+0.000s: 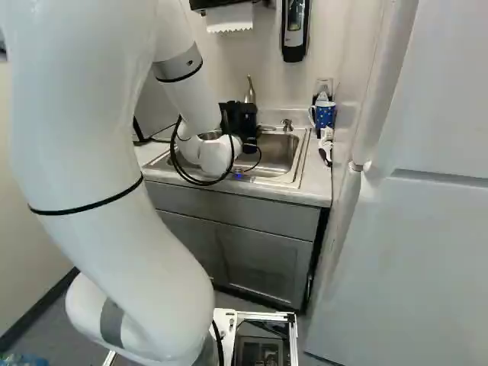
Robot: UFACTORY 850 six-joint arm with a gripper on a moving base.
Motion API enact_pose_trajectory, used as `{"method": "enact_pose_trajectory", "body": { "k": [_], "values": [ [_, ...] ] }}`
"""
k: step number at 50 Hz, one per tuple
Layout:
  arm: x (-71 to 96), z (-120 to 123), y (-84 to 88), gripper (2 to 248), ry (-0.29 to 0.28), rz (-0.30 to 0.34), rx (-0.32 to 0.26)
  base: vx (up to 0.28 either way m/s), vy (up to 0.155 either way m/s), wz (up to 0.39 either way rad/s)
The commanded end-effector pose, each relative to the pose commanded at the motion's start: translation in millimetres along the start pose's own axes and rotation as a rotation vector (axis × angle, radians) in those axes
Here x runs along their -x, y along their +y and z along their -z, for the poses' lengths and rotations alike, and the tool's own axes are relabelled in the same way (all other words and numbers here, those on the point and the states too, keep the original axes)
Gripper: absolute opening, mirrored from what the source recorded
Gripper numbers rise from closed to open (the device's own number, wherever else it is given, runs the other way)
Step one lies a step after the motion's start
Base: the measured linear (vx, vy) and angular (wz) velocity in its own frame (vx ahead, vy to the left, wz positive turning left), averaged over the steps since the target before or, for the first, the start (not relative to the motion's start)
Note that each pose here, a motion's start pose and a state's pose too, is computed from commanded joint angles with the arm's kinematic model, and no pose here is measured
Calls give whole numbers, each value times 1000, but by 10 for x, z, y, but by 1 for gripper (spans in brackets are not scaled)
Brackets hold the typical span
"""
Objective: Rinse the cup and place it in the tray
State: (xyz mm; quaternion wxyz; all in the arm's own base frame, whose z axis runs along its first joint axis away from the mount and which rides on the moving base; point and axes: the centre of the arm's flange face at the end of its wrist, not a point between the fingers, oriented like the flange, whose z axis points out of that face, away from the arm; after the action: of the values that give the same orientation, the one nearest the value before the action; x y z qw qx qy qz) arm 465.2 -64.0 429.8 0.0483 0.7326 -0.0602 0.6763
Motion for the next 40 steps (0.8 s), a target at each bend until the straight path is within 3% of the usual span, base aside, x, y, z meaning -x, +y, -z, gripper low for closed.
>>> {"method": "enact_pose_trajectory", "body": {
  "k": [40],
  "values": [
    [0, 0, 0, 125, 0, 0, 0, 0, 0, 0]
  ]
}}
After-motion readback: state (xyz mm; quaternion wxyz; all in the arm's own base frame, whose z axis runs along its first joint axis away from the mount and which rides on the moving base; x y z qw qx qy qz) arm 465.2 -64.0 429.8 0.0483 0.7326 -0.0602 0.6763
